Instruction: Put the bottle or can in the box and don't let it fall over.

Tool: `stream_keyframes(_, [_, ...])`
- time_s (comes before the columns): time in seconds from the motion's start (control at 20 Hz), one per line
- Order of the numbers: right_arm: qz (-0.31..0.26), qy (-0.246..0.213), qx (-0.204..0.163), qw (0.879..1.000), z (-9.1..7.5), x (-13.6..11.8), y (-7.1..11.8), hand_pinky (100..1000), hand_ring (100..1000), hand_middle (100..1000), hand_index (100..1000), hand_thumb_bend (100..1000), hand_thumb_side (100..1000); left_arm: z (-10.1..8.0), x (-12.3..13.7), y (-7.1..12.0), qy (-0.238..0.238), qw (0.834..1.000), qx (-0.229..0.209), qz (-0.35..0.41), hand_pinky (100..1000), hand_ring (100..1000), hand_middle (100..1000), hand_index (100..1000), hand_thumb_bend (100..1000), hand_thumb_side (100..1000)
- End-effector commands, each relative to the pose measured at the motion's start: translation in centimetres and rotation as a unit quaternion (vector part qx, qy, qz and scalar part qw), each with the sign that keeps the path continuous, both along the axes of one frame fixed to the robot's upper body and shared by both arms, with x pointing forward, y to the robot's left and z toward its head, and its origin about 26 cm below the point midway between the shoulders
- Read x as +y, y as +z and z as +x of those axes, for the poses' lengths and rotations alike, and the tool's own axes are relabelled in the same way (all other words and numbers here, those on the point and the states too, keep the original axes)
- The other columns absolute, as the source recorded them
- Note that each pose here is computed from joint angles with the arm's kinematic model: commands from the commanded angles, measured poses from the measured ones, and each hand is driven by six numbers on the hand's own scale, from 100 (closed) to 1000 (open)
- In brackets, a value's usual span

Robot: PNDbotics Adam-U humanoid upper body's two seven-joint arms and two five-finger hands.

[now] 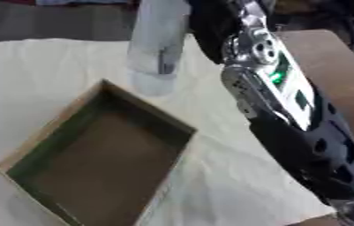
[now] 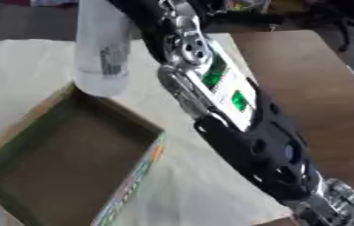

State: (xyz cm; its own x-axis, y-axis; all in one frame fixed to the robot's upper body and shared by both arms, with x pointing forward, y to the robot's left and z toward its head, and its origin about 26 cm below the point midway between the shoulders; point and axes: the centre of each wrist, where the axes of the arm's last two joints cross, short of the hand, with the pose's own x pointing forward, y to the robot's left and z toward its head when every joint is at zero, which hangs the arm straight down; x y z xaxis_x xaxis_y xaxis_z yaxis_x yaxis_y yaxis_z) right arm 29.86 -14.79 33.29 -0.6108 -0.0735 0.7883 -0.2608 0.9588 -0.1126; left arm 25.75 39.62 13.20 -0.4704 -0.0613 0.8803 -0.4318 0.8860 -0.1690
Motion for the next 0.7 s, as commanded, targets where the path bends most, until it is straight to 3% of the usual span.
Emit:
stream_keyframes(0.05, [0.009, 0.010, -0.009, 1.000, -0.3, 0.5, 0.4, 861, 426, 413, 150, 100, 470, -0.1, 0.8, 0.3, 0.015, 1.000, -0.007, -0.005, 1000, 1000, 1000, 676, 100, 652])
stream_keyframes(0.3, [0.007, 0.010, -0.003, 1.000, 0.2, 1.4, -0.6, 864, 433, 419, 151, 100, 470, -0.3, 1.7, -0.5, 0.038, 0.999, 0.001, -0.018, 1000, 1000, 1000, 676, 100, 667])
stream_keyframes(0.7, [0.013, 0.005, 0.011, 1.000, 2.3, 2.6, -3.9, 867, 466, 456, 158, 100, 470, -1.6, 4.2, -1.8, 0.107, 0.994, -0.002, -0.037, 1000, 1000, 1000, 676, 100, 649])
